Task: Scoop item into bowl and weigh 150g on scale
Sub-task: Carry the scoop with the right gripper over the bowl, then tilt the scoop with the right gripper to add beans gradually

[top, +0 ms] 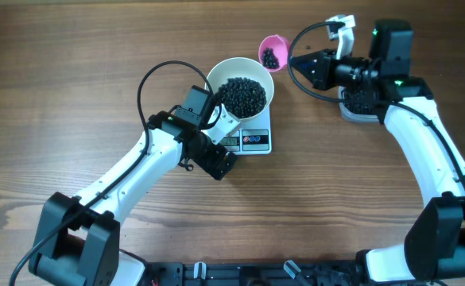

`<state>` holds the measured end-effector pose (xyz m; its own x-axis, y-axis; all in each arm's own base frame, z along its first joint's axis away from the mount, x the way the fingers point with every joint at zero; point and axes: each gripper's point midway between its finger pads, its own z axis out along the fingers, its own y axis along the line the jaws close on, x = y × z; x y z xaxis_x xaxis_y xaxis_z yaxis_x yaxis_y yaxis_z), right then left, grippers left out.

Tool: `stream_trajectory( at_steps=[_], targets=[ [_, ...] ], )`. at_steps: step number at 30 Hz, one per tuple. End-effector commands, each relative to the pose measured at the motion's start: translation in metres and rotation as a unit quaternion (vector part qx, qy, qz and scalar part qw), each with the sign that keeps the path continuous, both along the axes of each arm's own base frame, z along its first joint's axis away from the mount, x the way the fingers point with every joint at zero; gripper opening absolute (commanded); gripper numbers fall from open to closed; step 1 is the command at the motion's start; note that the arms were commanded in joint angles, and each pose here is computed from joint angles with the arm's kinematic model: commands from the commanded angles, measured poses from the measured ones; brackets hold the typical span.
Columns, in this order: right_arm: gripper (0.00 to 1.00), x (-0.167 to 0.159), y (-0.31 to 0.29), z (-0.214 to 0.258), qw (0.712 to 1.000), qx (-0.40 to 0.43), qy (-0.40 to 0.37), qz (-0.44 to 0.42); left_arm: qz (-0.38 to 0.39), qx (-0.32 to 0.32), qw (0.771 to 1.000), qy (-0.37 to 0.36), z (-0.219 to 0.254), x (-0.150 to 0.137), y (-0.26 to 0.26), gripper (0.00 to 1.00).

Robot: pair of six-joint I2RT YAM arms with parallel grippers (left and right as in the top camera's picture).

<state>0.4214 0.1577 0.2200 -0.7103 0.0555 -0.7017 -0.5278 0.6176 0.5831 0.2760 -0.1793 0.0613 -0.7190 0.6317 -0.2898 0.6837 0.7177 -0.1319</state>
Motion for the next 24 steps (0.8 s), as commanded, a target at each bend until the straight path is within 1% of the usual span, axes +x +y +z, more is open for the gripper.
stream_trajectory(
  at_steps=[1,4,11,17,20,22,24],
  targets=[
    [0.04,-0.003,0.018,-0.008,0.999,-0.019,-0.017,0.027,0.001,-0.006,1.000,0.000,0.002,-0.002,-0.001,1.00],
    [0.04,-0.006,0.029,-0.011,0.998,-0.031,-0.036,0.052,0.001,-0.006,1.000,0.000,0.002,-0.002,-0.001,1.00],
    [0.04,-0.010,0.037,-0.011,0.980,-0.085,-0.138,0.114,0.001,-0.006,1.000,0.000,0.002,-0.002,-0.001,1.00],
    [0.04,-0.008,0.038,0.000,0.953,-0.127,-0.231,0.151,0.001,-0.006,1.000,0.000,0.002,-0.002,-0.001,1.00],
    [0.04,-0.004,0.036,0.009,0.941,-0.148,-0.263,0.152,0.001,-0.006,1.000,0.000,0.002,-0.002,-0.001,1.00],
    [0.04,-0.003,0.035,0.016,0.929,-0.166,-0.292,0.157,0.001,-0.006,1.000,0.000,0.002,-0.002,-0.001,1.00],
    [0.04,-0.001,0.034,0.023,0.909,-0.204,-0.328,0.157,0.001,-0.006,1.000,0.000,0.002,-0.002,-0.001,1.00]
  ],
)
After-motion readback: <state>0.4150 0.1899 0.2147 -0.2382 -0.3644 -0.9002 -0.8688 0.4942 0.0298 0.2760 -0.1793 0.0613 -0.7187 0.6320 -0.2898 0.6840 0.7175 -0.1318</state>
